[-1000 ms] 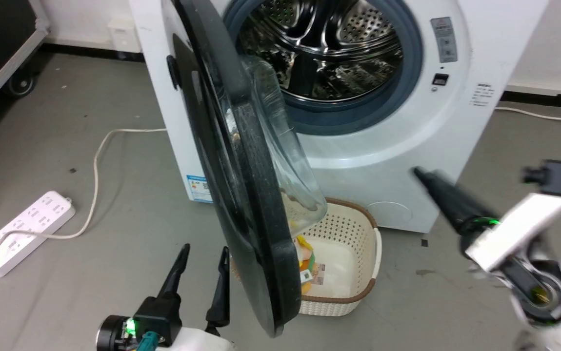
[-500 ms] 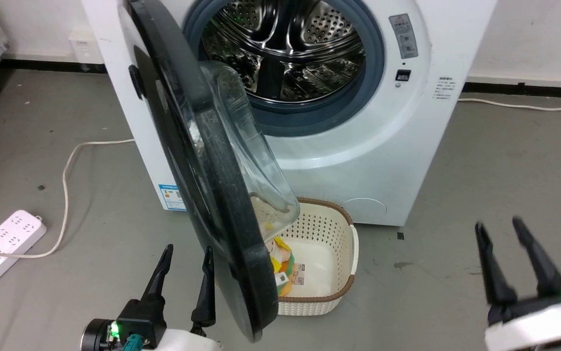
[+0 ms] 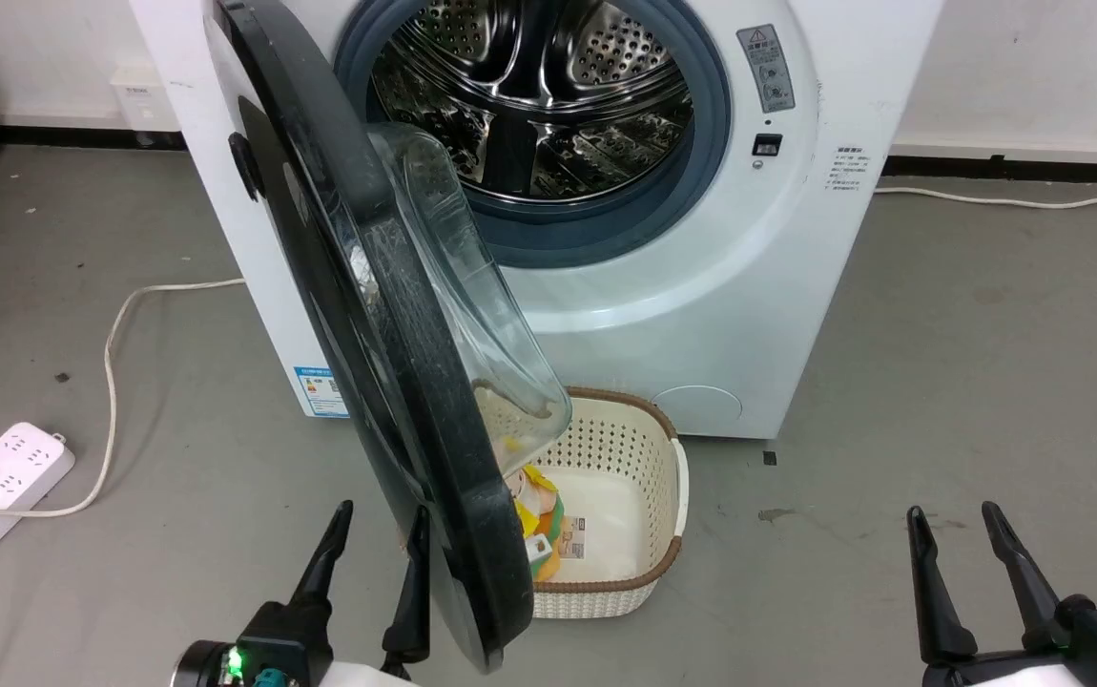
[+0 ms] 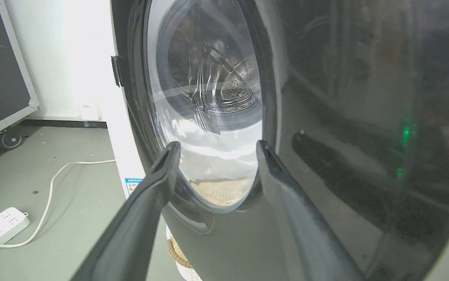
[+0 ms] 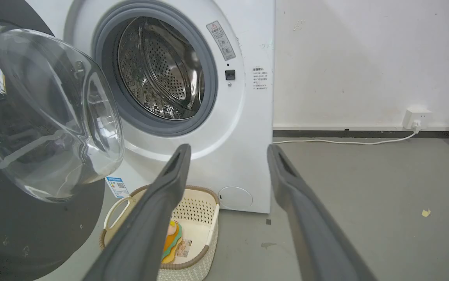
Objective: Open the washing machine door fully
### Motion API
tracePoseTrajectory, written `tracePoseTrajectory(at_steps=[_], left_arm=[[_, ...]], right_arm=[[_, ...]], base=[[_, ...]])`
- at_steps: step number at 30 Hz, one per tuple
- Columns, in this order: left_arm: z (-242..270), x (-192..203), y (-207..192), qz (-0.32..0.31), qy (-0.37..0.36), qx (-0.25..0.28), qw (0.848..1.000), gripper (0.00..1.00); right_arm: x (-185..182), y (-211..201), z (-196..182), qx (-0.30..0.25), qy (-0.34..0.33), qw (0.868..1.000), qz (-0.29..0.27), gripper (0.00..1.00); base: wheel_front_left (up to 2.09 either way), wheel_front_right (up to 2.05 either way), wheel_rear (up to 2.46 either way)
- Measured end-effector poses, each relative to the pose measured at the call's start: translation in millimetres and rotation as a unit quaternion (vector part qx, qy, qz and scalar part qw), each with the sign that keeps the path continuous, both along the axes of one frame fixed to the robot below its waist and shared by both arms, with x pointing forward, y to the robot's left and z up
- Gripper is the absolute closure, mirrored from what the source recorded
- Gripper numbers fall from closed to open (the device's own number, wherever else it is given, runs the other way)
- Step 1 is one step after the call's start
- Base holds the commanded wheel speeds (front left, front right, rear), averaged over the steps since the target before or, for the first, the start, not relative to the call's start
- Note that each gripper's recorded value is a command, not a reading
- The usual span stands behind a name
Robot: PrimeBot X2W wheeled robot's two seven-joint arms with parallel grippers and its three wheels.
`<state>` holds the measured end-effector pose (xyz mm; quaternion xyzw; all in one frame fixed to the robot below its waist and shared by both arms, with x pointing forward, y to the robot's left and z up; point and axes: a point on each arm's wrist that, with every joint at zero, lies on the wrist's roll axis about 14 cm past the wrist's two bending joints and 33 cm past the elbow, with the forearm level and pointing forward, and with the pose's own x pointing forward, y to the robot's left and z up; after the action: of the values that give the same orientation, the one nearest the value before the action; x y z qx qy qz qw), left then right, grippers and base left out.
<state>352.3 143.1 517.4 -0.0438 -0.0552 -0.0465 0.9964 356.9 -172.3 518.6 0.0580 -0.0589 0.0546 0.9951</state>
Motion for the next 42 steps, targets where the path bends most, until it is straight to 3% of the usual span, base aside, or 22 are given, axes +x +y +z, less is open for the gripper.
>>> tracePoseTrajectory(at_steps=[2,3,4,10,16,22,27,35,42], left_arm=[[0,-1,-2,-0.005,0.000,-0.009,1.000,0.02],[0,-2,-4,-0.011,0.001,-0.013,1.000,0.64],[-2,-4,-6,-0.015,0.004,-0.017,1.000,1.00],[9,-6,6,0.006,-0.012,-0.021,1.000,1.00],[67,-1,38,0.062,-0.101,-0.051,0.992,1.00],[159,-9,50,0.078,-0.243,-0.067,0.965,1.00],[210,-23,33,0.056,-0.325,-0.049,0.943,1.00],[210,-29,-22,-0.033,-0.327,-0.034,0.944,1.00],[149,-23,-72,-0.124,-0.224,-0.036,0.966,1.00]], right_arm=[[0,1,0,0.002,-0.001,1.000,-0.001,0.00],[0,2,0,0.002,-0.001,1.000,0.000,0.00],[0,3,1,0.003,-0.001,1.000,0.000,0.00],[-2,5,1,0.006,-0.002,1.000,0.000,0.00],[-3,0,4,0.026,-0.007,1.000,-0.008,0.00],[-4,0,6,0.027,-0.009,1.000,-0.009,0.00],[-5,0,5,0.028,-0.008,1.000,-0.009,0.00],[-7,2,4,0.033,-0.006,0.999,-0.008,0.00],[-6,4,-3,0.034,0.005,0.999,-0.005,0.00]], base=[[0.00,0.00,0.00],[0.00,0.00,0.00],[0.00,0.00,0.00],[0.00,0.00,0.00],[0.00,0.00,0.00],[0.00,0.00,0.00],[0.00,0.00,0.00],[0.00,0.00,0.00],[0.00,0.00,0.00]])
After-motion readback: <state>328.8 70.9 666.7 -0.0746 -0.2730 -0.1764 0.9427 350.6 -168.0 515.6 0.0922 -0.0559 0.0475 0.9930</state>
